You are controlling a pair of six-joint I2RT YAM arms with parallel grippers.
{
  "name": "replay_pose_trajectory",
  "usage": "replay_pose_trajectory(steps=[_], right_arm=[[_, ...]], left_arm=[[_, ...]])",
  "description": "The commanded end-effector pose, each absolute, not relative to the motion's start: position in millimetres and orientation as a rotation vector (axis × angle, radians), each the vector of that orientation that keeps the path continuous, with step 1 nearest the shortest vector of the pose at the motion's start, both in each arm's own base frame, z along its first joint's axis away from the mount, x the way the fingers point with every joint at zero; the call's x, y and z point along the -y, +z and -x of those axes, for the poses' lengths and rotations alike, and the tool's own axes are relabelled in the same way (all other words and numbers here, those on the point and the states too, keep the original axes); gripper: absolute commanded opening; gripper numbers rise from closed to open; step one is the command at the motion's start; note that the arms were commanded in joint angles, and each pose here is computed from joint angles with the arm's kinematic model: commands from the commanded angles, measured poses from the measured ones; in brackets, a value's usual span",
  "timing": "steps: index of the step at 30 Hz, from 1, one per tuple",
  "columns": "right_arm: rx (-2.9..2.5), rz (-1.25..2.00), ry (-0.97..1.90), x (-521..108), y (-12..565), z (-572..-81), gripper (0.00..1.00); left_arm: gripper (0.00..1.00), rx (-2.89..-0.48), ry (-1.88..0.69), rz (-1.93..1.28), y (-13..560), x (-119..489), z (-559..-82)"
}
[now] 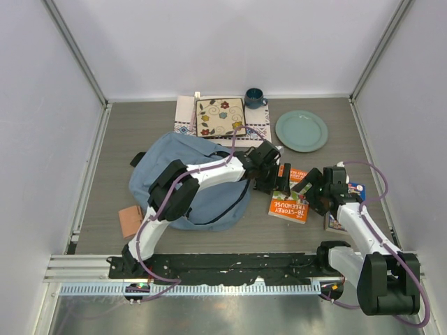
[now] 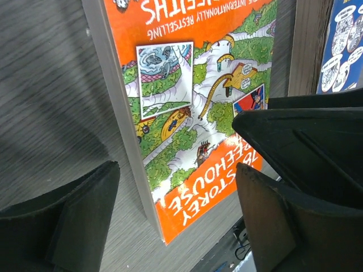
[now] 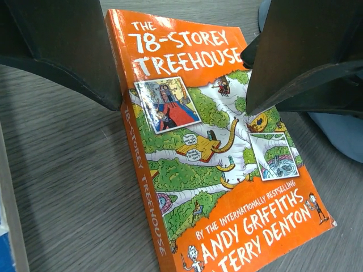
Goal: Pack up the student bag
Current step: Pick up the book from the center of the board.
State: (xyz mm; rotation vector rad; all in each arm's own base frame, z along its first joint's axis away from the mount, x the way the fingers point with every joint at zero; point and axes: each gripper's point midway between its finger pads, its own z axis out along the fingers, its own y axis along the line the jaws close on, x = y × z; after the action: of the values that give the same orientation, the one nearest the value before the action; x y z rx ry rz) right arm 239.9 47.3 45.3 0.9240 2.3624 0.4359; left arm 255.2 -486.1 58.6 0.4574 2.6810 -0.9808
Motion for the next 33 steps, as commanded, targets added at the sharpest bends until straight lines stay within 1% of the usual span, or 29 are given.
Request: replay_pose_trajectory(steps=[1,2,3,5,6,10,12,14,16,17,18,19,20,21,22,24,25,28,31,33], right_arm=[[-2.352,-0.868,0.484,-53.5,50.5,-247.2,0.95],[-2.353,-0.872,0.485,-53.5,50.3,-247.2,0.95],[-2.353,-0.864,0.489,-54.3,50.2,-247.7,0.93],[-2.356,-0.869,0.489,-54.2,48.9,-247.4,0.92],[-2.36,-0.867,0.491,-54.7,48.2,-247.2,0.91],[-2.381,-0.87,0.497,-56.6,44.3,-245.0,0.89],[-2.386,-0.87,0.501,-57.2,42.4,-244.2,0.89],[-2.388,-0.865,0.51,-58.6,42.3,-243.7,0.88],[-2.389,-0.87,0.511,-58.5,40.9,-242.7,0.88],[-2.389,-0.868,0.513,-58.8,41.1,-243.0,0.88],[-2.39,-0.866,0.516,-59.4,40.3,-242.8,0.88],[-2.392,-0.866,0.517,-59.7,39.7,-242.5,0.88],[-2.394,-0.87,0.517,-59.7,39.0,-241.7,0.88],[-2.397,-0.87,0.518,-59.8,38.1,-241.3,0.88],[-2.4,-0.869,0.518,-60.2,37.6,-241.3,0.88],[-2.406,-0.871,0.518,-60.4,36.1,-240.4,0.88],[-2.409,-0.874,0.518,-60.3,35.3,-239.9,0.88],[-2.413,-0.875,0.519,-60.6,34.5,-239.8,0.88],[-2.413,-0.874,0.515,-60.4,34.9,-240.3,0.88],[-2.412,-0.876,0.515,-60.0,35.1,-240.8,0.88]], left_arm=[[0.83,-2.631,-1.11,-0.454,79.7,502.0,-255.8],[0.81,-2.629,-1.111,-0.454,80.2,502.0,-255.7],[0.76,-2.618,-1.124,-0.455,83.6,503.3,-256.1],[0.73,-2.602,-1.15,-0.462,89.9,505.3,-255.1],[0.65,-2.587,-1.162,-0.469,93.5,507.0,-255.8],[0.51,-2.541,-1.192,-0.495,108.8,508.5,-258.4],[0.47,-2.532,-1.21,-0.499,112.4,509.6,-258.1],[0.4,-2.529,-1.217,-0.493,113.8,509.7,-258.0],[0.38,-2.526,-1.227,-0.491,112.5,510.3,-257.5],[0.27,-2.523,-1.236,-0.491,112.8,511.0,-257.0],[0.24,-2.521,-1.246,-0.492,111.7,511.5,-256.1],[0.25,-2.523,-1.253,-0.489,110.6,511.9,-255.4],[0.38,-2.531,-1.247,-0.479,106.5,511.4,-256.5],[0.48,-2.541,-1.244,-0.477,103.6,511.1,-255.9],[0.55,-2.553,-1.228,-0.468,99.0,510.3,-257.0],[0.63,-2.595,-1.177,-0.452,88.0,505.7,-258.3],[0.71,-2.608,-1.144,-0.441,84.1,502.8,-260.8],[0.77,-2.635,-1.076,-0.415,72.4,495.6,-266.0],[0.8,-2.663,-1.025,-0.405,64.1,490.0,-268.1],[0.8,-2.666,-1.008,-0.413,61.7,489.0,-269.0]])
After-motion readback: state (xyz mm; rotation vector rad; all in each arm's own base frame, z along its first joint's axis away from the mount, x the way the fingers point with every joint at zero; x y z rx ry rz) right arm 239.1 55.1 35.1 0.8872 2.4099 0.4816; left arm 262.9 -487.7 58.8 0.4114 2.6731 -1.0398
